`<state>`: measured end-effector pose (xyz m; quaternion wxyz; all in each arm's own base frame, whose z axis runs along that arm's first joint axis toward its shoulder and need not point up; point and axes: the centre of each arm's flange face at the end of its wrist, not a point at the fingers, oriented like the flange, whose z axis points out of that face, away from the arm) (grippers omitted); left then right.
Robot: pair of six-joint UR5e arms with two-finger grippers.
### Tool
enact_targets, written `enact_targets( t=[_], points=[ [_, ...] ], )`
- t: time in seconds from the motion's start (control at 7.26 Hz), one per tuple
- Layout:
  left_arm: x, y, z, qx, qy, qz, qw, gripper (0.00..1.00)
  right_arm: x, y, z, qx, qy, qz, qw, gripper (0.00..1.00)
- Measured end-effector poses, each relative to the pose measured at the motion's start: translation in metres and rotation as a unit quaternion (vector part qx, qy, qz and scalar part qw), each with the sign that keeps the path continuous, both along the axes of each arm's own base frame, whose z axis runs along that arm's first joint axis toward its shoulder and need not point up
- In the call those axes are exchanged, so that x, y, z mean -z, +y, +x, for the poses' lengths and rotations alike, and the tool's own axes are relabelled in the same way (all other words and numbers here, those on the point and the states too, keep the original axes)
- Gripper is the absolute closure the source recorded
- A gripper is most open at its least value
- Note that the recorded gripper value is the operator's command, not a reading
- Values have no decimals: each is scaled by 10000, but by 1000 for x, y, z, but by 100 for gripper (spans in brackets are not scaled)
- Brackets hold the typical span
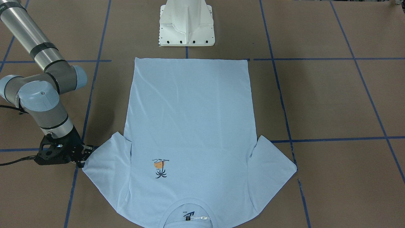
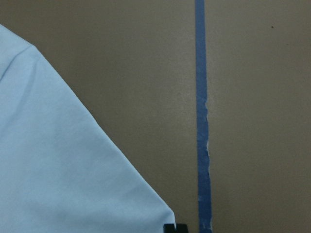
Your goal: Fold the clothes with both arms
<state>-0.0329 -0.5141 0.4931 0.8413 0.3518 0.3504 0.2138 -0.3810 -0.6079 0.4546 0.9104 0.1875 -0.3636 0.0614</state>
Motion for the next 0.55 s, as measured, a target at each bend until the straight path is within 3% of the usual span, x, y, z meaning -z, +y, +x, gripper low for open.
enact_targets(
  t=[0.55],
  points=[
    [0, 0, 0, 2, 1, -9, 10000, 0, 133, -10, -55, -496, 35, -89, 9987, 100]
  ],
)
